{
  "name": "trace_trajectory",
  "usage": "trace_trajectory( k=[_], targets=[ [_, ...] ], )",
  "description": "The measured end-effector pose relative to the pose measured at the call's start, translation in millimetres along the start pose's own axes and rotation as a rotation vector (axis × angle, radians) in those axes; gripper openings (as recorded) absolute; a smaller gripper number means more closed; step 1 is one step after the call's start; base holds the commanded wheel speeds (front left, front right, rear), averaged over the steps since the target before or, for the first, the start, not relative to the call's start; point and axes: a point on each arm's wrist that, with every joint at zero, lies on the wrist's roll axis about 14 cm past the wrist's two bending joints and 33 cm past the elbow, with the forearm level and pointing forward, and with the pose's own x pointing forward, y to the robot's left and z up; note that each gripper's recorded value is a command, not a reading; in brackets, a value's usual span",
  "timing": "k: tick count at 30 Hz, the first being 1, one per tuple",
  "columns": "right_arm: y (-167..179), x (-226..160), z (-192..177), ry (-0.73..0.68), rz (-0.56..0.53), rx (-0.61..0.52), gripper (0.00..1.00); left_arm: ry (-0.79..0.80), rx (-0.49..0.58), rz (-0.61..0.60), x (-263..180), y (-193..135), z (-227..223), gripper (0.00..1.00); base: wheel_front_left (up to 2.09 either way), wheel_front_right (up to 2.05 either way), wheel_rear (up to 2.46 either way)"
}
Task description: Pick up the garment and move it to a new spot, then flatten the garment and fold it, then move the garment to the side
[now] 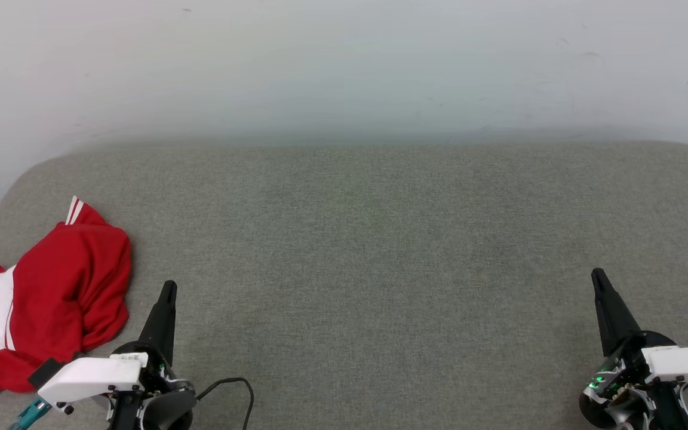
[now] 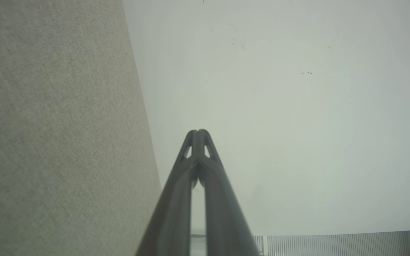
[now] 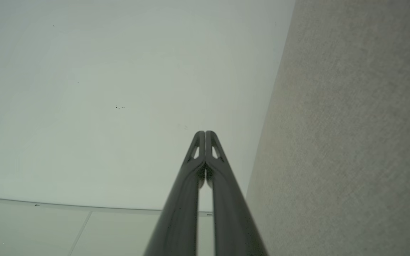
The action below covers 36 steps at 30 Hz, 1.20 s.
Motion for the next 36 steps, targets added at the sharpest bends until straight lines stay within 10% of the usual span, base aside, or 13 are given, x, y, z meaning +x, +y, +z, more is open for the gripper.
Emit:
trace_trajectory(
  k=[28,29,36],
  targets=[
    [0,0,0,0.000,0.000,0.000,0.00,0.001,0.000,0.000,0,0,0,0.00,0.00,0.00,0.00],
    [-1,0,0,0.000,-0.003,0.001,1.00,0.000,0.000,0.003,0,1,0,1.00,0.00,0.00,0.00],
    [-15,-8,0,-0.010,-0.043,-0.004,1.00,0.003,-0.001,0.043,-6,14,-5,1.00,0.00,0.00,0.00]
  ],
)
